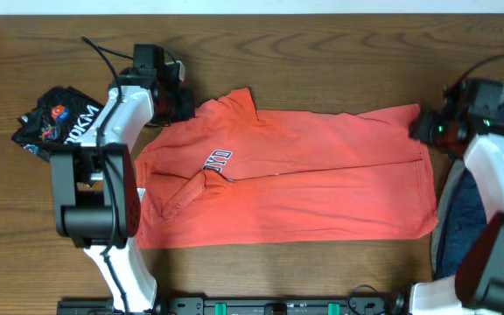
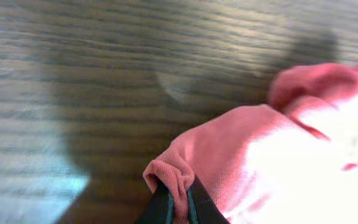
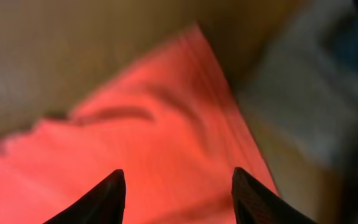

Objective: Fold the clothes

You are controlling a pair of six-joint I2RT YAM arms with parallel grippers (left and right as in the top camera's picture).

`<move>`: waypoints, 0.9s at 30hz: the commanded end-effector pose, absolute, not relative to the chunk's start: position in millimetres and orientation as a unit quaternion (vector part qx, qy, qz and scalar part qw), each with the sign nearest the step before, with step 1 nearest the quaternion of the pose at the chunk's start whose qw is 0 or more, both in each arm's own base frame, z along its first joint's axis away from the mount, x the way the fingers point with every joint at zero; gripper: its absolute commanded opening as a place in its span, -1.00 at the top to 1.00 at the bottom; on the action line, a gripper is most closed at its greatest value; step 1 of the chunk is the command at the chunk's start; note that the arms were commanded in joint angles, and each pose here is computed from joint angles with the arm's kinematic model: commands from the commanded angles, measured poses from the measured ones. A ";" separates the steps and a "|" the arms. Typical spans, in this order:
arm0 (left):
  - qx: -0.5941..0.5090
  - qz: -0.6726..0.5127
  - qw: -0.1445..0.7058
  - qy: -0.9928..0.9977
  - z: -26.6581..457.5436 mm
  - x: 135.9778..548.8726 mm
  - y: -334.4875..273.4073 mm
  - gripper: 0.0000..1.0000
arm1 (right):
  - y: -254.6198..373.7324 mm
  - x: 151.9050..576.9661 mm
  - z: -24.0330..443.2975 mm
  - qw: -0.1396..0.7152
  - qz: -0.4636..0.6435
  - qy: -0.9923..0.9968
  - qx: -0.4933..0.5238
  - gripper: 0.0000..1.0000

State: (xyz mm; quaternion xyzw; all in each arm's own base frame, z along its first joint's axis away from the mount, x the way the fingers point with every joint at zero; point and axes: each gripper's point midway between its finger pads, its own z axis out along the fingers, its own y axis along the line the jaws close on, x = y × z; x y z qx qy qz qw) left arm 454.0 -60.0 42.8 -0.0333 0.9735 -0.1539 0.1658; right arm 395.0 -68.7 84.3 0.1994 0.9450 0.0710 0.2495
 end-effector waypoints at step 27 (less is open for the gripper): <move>-0.045 -0.160 0.126 0.978 55.5 431.0 -60.6 0.88 | -87.9 478.8 1.8 0.299 0.008 0.934 0.196 0.45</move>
